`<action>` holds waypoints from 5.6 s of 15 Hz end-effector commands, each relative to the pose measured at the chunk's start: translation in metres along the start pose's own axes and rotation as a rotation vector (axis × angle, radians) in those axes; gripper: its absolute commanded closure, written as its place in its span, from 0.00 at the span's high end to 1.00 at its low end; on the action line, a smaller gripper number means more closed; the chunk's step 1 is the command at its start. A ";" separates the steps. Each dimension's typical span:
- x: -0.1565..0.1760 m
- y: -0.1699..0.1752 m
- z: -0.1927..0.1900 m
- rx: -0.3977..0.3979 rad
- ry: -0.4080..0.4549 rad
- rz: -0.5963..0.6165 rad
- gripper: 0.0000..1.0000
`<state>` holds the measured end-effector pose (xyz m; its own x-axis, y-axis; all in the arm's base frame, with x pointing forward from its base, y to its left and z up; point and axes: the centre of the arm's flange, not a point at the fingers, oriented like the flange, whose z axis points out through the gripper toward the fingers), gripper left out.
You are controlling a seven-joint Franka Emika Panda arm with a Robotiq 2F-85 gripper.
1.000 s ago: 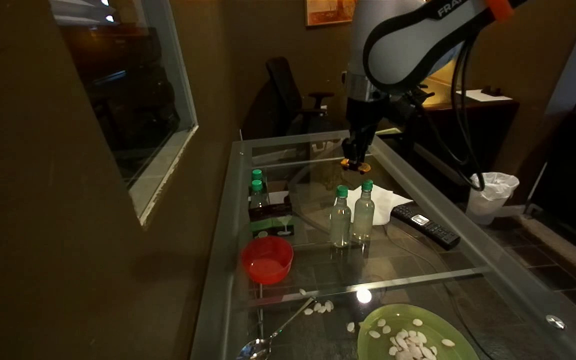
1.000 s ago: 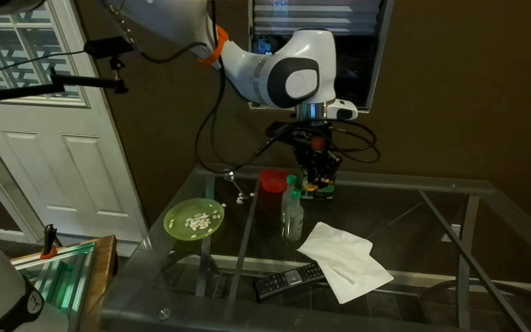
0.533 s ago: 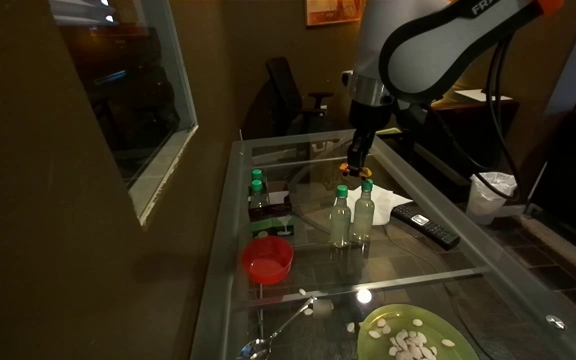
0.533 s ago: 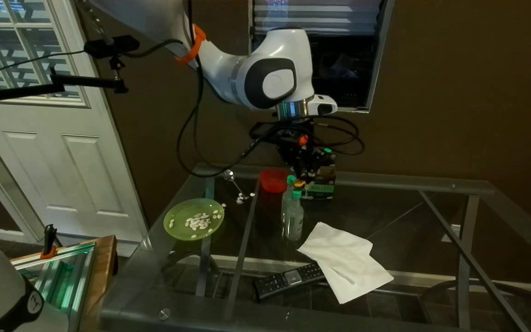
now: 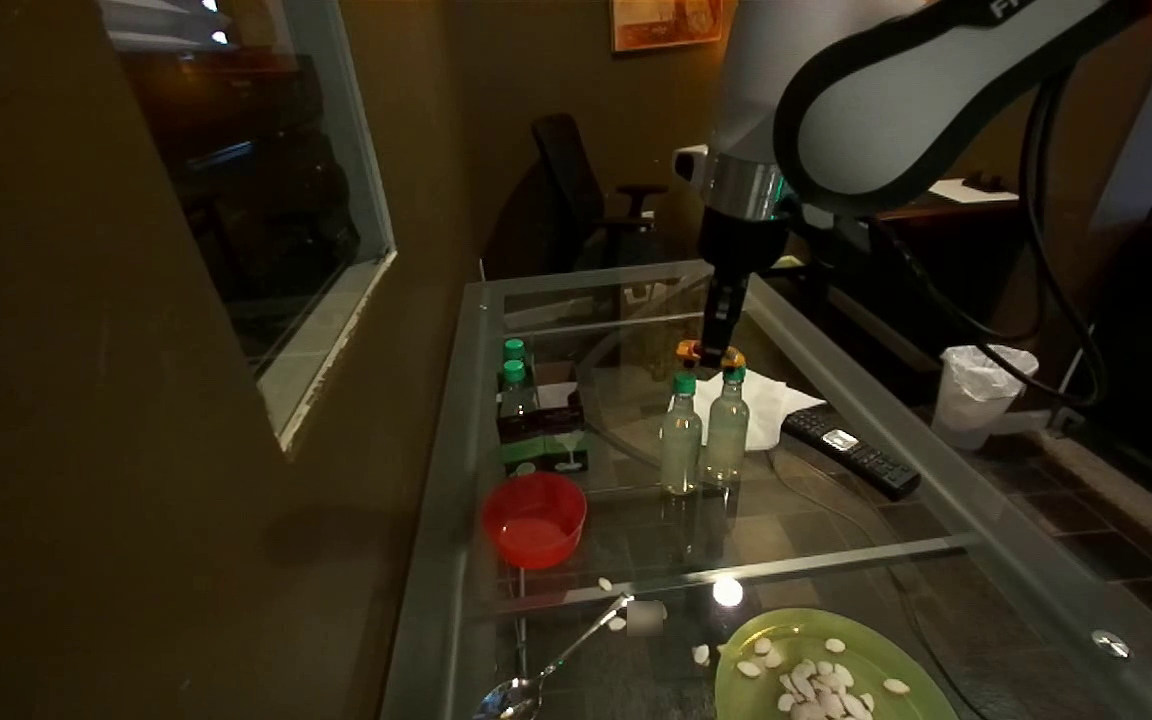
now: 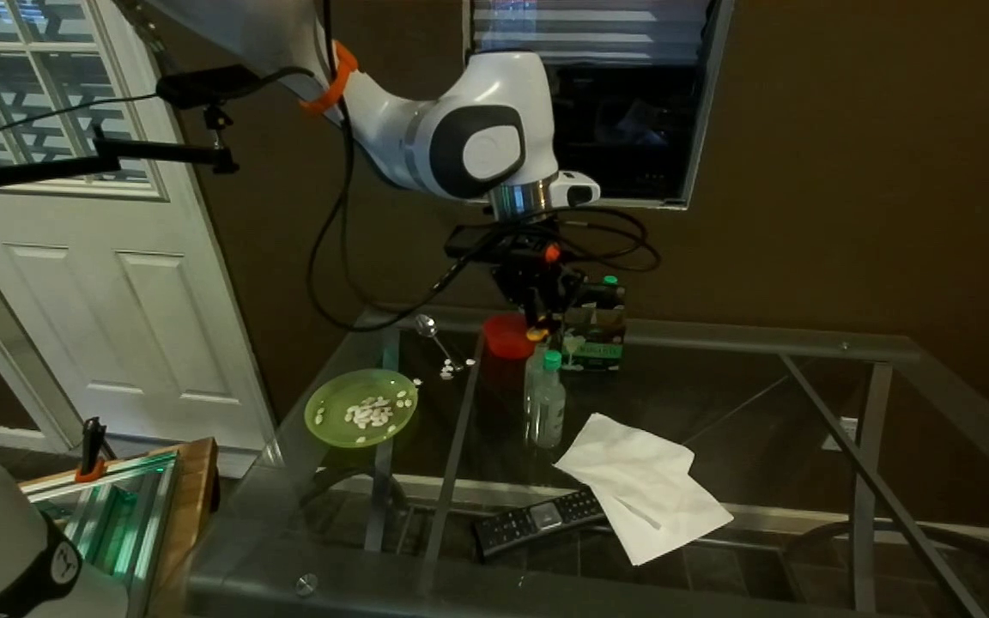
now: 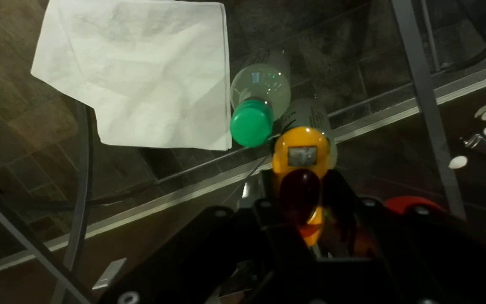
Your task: Move the orange car to the left.
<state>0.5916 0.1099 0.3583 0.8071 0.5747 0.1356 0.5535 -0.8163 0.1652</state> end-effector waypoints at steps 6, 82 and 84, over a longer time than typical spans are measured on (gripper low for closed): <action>-0.011 -0.048 0.001 0.078 0.007 -0.297 0.08; 0.050 -0.227 -0.086 -0.055 -0.131 -0.014 1.00; 0.093 -0.220 -0.073 -0.013 -0.122 -0.050 1.00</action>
<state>0.5301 0.3469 0.4061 0.7983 0.6022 0.0075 0.5910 -0.7857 0.1829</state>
